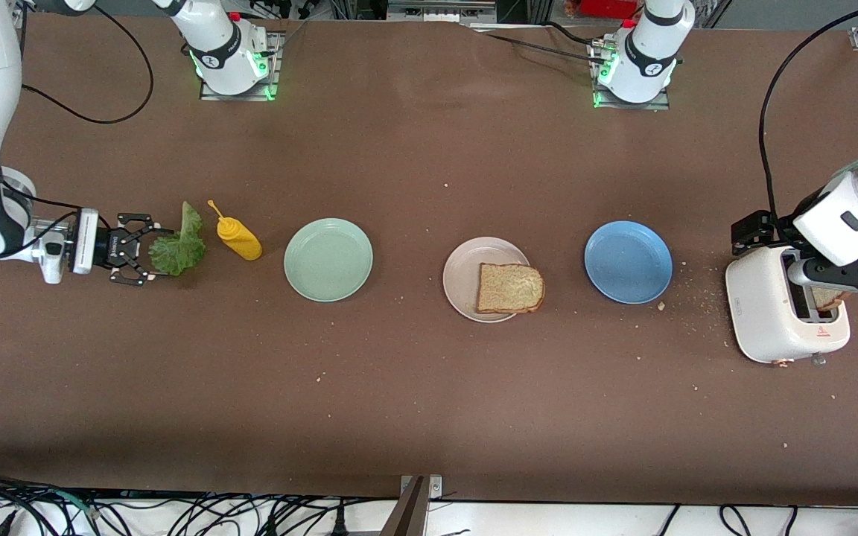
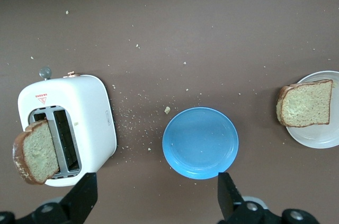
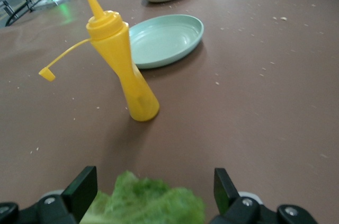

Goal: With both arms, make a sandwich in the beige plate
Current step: 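Withdraw the right gripper back from the yellow bottle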

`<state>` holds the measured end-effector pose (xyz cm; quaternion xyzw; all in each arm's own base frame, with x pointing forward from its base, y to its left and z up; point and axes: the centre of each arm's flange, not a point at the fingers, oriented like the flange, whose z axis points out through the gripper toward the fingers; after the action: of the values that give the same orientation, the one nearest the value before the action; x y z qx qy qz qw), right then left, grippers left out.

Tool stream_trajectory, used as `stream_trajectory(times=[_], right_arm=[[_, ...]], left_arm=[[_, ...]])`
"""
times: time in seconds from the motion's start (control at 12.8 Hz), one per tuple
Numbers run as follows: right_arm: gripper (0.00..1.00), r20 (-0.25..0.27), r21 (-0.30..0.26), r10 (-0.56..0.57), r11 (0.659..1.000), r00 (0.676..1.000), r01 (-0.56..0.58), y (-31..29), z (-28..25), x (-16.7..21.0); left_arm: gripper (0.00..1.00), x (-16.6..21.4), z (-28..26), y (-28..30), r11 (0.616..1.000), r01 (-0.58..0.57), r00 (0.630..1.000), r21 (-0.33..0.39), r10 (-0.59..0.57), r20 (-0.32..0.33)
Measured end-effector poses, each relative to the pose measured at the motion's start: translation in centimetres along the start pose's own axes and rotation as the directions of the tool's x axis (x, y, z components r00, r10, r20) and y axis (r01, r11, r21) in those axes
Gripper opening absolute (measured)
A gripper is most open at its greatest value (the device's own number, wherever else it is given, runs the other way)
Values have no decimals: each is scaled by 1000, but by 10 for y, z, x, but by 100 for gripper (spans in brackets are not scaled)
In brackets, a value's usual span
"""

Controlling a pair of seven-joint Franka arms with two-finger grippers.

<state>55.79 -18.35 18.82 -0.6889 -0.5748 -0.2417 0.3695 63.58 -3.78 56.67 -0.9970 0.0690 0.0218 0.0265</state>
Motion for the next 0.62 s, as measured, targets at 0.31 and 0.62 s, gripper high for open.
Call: stream_trajectory(times=[0.31, 0.62], right_arm=[[98, 169, 25, 164, 985, 972, -171, 29, -81, 85], [98, 306, -103, 449, 892, 840, -439, 17, -135, 136]], left_arm=[[100, 0, 0, 0, 1000, 0, 1000, 0, 0, 0], [100, 0, 0, 0, 1000, 0, 1000, 0, 0, 0]])
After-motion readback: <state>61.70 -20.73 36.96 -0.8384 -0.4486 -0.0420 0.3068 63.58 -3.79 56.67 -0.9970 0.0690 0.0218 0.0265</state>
